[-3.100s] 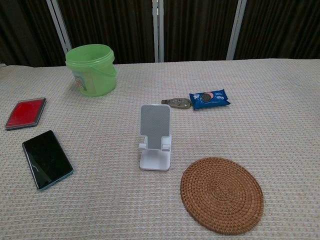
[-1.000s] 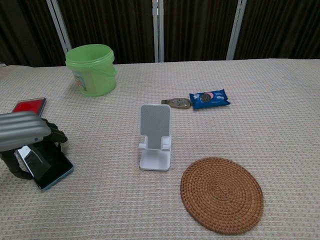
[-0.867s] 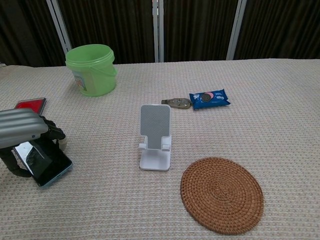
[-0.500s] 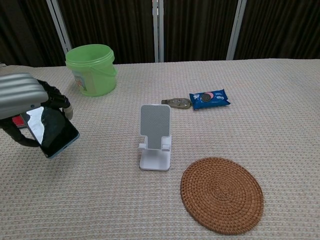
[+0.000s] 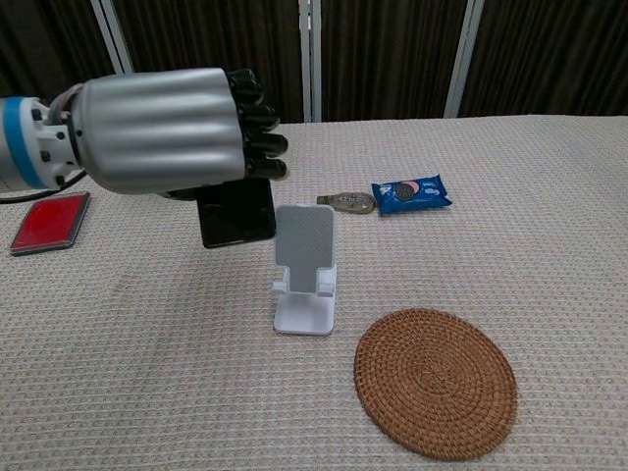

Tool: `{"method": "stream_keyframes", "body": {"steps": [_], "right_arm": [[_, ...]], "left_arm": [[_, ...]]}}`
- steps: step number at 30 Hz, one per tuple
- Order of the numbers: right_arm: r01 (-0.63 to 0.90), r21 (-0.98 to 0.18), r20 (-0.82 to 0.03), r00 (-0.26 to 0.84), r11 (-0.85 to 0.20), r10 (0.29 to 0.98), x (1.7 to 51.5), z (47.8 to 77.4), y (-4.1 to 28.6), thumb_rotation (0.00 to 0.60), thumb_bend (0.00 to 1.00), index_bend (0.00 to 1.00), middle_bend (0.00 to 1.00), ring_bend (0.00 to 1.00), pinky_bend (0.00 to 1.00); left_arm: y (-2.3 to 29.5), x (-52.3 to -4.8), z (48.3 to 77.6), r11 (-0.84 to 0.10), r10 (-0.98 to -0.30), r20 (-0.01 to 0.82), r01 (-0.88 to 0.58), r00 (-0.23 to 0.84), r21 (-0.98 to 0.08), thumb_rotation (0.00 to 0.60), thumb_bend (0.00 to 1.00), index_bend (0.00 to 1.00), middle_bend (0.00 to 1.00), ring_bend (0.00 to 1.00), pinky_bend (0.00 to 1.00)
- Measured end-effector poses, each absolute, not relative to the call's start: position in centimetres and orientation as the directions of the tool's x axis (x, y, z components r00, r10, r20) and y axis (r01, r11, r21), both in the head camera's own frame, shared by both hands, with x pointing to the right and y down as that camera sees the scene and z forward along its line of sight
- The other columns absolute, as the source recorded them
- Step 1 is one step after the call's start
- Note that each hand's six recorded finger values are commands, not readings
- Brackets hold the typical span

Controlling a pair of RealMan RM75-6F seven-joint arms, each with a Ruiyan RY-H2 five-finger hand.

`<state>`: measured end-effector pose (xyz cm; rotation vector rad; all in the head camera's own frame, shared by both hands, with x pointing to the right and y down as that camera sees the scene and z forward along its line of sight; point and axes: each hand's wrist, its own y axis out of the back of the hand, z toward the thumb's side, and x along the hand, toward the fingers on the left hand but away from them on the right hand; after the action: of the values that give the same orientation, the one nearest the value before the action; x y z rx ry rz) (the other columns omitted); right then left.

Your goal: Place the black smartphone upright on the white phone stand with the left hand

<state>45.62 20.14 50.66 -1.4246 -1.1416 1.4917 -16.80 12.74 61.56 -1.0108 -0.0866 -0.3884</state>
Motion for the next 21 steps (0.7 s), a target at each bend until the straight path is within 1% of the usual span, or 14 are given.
{"method": "stream_keyframes", "body": {"steps": [4, 7, 12, 17, 21], "right_arm": [[0.062, -0.951, -0.308, -0.095, -0.303, 0.947, 46.1, 50.4, 20.2, 0.6, 0.0, 0.0, 0.0, 0.0, 0.0], [0.066, -0.952, -0.304, -0.1, -0.298, 0.948, 46.3, 50.2, 20.2, 0.6, 0.0, 0.0, 0.0, 0.0, 0.0], [0.069, -0.953, -0.301, -0.104, -0.295, 0.948, 46.5, 50.0, 20.2, 0.6, 0.0, 0.0, 0.0, 0.0, 0.0], [0.076, -0.953, -0.301, -0.106, -0.294, 0.948, 46.7, 49.9, 20.3, 0.6, 0.0, 0.0, 0.0, 0.0, 0.0], [0.083, -0.954, -0.296, -0.109, -0.288, 0.949, 46.8, 49.7, 20.2, 0.6, 0.0, 0.0, 0.0, 0.0, 0.0]], "left_arm": [[13.3, -14.3, 62.3, 0.527, -0.221, 0.257, 0.336, 0.941, -0.781, 0.6, 0.06, 0.48, 0.38, 0.44, 0.37], [13.5, -13.5, 62.5, 0.557, -0.198, 0.253, 0.321, 0.947, -0.766, 0.6, 0.06, 0.48, 0.38, 0.44, 0.37], [13.6, -12.9, 62.7, 0.581, -0.181, 0.25, 0.308, 0.951, -0.753, 0.6, 0.05, 0.47, 0.38, 0.44, 0.37], [13.6, -12.5, 63.1, 0.626, -0.167, 0.255, 0.302, 0.953, -0.719, 0.6, 0.04, 0.46, 0.37, 0.44, 0.37], [13.7, -12.3, 63.6, 0.65, -0.169, 0.263, 0.308, 0.95, -0.694, 0.6, 0.04, 0.43, 0.34, 0.44, 0.37]]}}
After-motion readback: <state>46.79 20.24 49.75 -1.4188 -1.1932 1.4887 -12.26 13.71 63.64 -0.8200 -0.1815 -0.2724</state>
